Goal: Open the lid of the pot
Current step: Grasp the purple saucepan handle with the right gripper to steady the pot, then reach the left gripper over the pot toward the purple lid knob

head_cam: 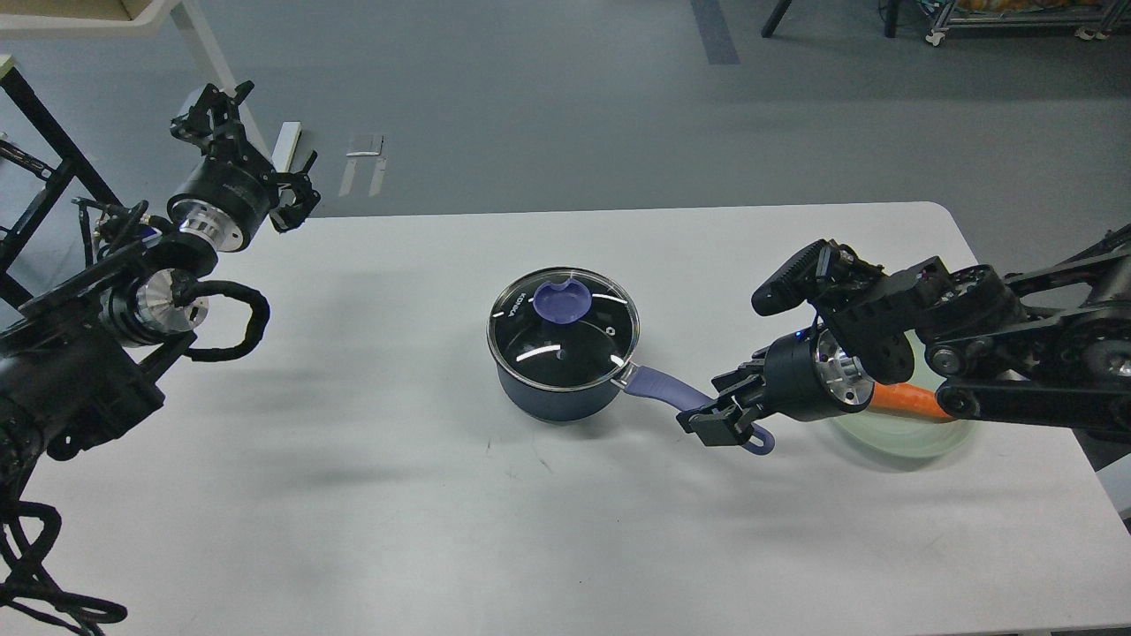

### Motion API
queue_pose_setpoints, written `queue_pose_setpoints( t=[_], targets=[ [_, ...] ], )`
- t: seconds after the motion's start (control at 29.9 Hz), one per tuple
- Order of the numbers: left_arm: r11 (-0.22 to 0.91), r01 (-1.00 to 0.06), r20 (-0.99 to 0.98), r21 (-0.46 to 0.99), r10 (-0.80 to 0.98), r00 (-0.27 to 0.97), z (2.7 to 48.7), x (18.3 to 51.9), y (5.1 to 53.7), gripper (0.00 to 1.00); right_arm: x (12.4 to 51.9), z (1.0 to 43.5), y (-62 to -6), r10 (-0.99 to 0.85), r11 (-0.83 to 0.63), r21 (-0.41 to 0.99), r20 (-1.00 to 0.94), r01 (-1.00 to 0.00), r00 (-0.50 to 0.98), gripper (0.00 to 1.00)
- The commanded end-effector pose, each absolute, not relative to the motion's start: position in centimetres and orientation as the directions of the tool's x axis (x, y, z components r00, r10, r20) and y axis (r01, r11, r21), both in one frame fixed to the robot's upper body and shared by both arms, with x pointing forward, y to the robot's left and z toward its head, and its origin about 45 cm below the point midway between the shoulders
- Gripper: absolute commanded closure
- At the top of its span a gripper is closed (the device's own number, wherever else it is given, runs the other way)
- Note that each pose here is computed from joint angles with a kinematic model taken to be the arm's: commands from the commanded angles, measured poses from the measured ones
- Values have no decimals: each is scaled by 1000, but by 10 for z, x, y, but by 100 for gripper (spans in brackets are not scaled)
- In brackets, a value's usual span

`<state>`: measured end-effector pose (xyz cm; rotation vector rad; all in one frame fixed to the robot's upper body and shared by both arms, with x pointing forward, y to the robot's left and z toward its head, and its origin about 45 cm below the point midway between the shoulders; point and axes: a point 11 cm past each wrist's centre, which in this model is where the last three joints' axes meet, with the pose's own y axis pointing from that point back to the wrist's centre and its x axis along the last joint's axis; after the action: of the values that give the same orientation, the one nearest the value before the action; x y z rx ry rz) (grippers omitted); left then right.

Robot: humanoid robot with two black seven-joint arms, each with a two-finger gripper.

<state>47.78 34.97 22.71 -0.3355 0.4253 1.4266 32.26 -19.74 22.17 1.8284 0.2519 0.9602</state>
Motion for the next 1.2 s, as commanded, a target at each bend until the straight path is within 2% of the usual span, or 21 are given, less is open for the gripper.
queue_pose_setpoints(
  t=[0.0,0.2,0.5,0.8,1.17],
  targets=[
    [119,-993,-475,27,875,92,228,478,350,1,321,217,-199,571,-453,860,483,-236,664,33],
    [119,-992,-473,29,876,92,228,478,350,1,321,212,-199,572,-449,863,477,-232,668,38],
    [123,-992,-469,23,878,98,234,482,348,1,321,213,-196,578,-449,864,475,-227,663,63],
    [157,-988,-432,8,891,139,244,487,339,1,321,212,-196,578,-450,864,476,-227,663,70],
    [399,-911,63,-105,917,394,335,515,290,1,321,214,-197,562,-454,861,476,-228,677,71]
  ],
)
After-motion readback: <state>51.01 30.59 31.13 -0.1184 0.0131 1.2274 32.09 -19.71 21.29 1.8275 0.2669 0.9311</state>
